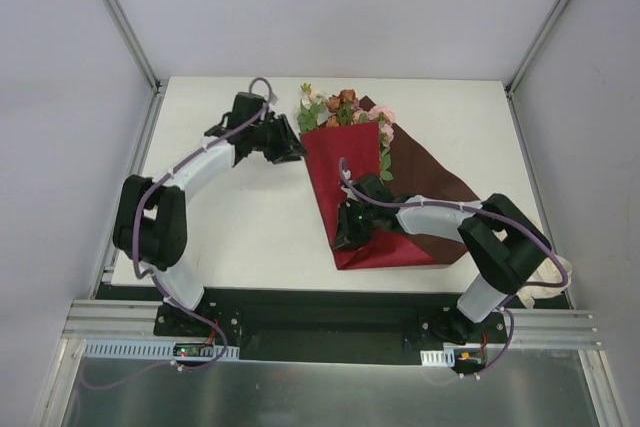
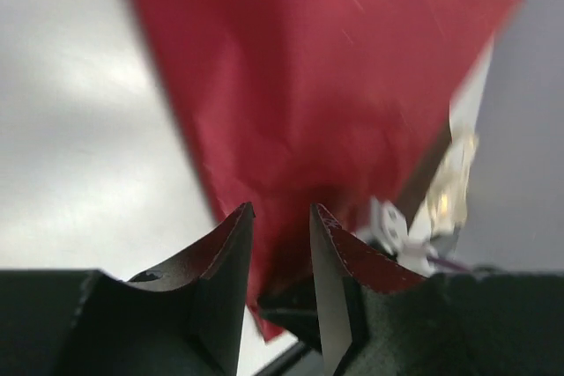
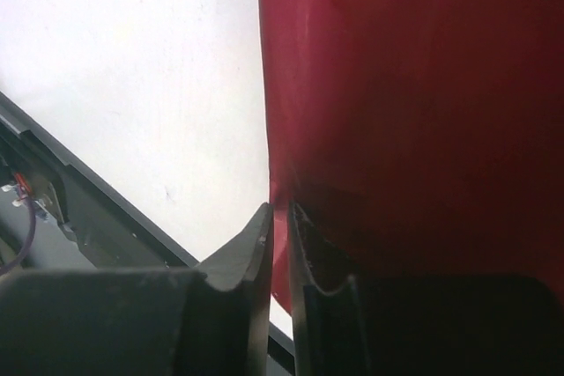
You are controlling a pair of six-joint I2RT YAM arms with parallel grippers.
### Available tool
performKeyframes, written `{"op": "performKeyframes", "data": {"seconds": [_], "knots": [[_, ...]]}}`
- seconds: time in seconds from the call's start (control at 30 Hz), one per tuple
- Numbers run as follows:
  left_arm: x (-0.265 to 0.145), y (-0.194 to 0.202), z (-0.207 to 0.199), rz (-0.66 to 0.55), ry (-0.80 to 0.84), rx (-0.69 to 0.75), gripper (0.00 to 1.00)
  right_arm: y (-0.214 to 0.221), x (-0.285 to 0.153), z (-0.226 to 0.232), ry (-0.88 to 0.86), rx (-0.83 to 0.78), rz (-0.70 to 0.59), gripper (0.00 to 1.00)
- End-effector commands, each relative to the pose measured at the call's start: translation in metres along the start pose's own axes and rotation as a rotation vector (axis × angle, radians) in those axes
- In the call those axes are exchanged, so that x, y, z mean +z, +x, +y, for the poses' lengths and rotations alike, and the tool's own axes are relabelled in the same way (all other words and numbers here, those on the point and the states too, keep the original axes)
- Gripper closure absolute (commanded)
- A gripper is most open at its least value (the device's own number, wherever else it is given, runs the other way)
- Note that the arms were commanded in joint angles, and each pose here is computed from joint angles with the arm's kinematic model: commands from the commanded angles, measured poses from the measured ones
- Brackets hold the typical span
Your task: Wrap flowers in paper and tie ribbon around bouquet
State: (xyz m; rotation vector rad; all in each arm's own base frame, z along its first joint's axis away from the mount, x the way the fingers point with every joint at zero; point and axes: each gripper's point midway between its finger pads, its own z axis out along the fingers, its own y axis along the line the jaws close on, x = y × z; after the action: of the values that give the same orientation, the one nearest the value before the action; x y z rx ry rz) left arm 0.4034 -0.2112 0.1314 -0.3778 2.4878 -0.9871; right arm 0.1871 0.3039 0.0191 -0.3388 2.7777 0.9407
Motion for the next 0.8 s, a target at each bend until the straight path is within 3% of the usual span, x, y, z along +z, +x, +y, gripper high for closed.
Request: {"op": "performKeyframes", "data": {"seconds": [0.0,0.17,0.43,0.53,0.57,0.63,0.77], "knots": [[-0.001,0.094,-0.036,0.189,0.128,0.200,0.68,0.006,-0.028,-0.015,0.090,-0.033,-0.018,0.80],[-0.002,0.158,-0.051,0.249,0.155,0.301,0.67,0.014,-0.044,-0.041,0.151,-0.013,-0.026,0.74],[0.032,0.201,-0.070,0.351,0.191,0.323,0.69,0.016,-0.087,-0.082,0.248,0.086,-0.167,0.64],[0.047,0.211,-0.092,0.399,0.233,0.347,0.76,0.021,-0.090,-0.099,0.273,0.128,-0.165,0.71],[0.052,0.214,-0.094,0.408,0.232,0.346,0.78,0.022,-0.089,-0.102,0.283,0.133,-0.165,0.84],[0.063,0.219,-0.101,0.429,0.237,0.337,0.79,0.018,-0.091,-0.104,0.273,0.148,-0.175,0.94],[0.085,0.224,-0.116,0.451,0.268,0.328,0.80,0.016,-0.098,-0.106,0.284,0.160,-0.209,0.95]]}}
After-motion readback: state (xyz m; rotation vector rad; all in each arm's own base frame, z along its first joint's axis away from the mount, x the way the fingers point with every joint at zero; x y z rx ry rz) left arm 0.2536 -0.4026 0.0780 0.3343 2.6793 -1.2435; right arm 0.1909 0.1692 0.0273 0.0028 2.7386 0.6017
